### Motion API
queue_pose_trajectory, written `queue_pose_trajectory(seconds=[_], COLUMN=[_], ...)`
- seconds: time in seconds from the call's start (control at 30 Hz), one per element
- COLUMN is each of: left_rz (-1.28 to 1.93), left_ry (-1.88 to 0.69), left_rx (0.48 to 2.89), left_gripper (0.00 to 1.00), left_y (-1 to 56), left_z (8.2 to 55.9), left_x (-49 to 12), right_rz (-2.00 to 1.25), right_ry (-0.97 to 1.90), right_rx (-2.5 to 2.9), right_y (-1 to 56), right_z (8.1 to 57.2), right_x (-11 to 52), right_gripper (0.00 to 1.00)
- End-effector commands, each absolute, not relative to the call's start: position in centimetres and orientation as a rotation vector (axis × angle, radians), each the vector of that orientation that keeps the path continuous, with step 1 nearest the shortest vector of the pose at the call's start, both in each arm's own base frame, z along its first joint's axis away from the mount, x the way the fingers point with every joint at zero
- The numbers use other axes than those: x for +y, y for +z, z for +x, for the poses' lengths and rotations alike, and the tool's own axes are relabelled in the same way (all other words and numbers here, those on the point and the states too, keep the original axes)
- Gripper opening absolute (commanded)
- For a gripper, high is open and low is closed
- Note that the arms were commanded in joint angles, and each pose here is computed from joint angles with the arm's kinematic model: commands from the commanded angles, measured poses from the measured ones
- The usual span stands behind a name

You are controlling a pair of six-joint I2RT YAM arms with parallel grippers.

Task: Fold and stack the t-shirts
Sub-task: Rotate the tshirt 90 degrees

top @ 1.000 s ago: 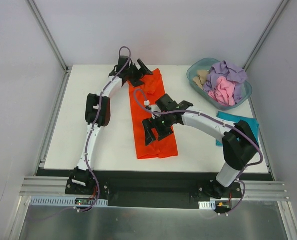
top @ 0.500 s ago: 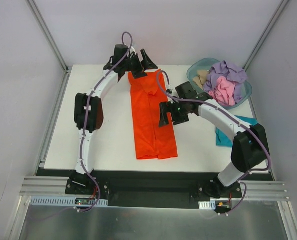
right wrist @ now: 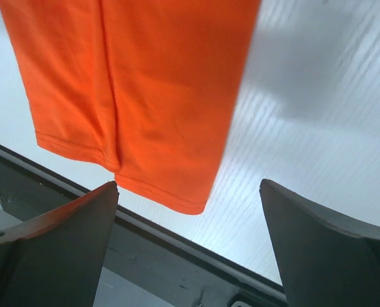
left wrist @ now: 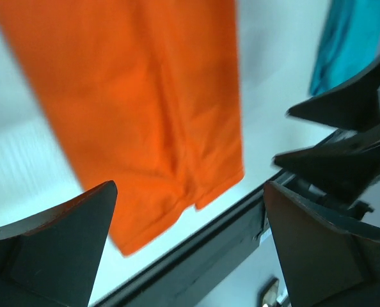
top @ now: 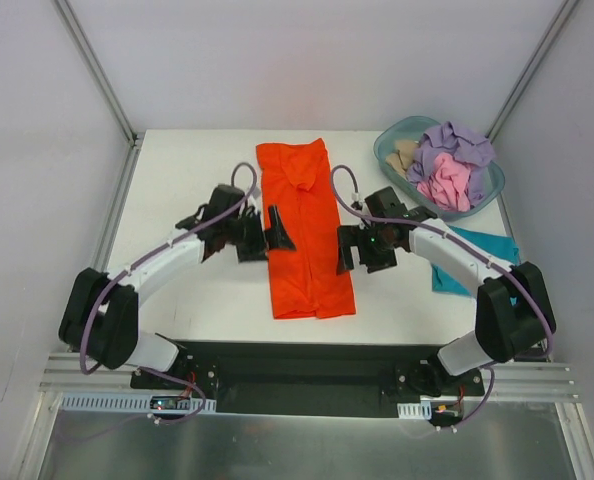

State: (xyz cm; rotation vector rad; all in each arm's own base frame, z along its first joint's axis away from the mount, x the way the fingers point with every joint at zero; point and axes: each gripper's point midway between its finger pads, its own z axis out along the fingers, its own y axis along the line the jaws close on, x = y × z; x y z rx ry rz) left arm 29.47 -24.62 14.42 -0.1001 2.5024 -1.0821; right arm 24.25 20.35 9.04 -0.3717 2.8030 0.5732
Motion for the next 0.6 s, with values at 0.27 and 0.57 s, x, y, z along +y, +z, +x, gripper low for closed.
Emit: queue_pose_trajectory(seconds=[0.27, 0.57], left_rz=[-0.365, -0.401], left_ry=[-0.900, -0.824], left_rx=[2.803, 2.854], left_gripper=[0.87, 0.55], left_y=[5.7, 3.1], left_z=[15.6, 16.5], left_x=[-22.4, -23.4], right_rz=[-0.243, -0.201], right_ry=[0.764, 0.770], right_rx=[2.826, 2.845], right_y=[8.1, 6.6], right_z=[17.6, 16.8], right_x=[19.0, 18.7], right_gripper=[0.96, 0.96])
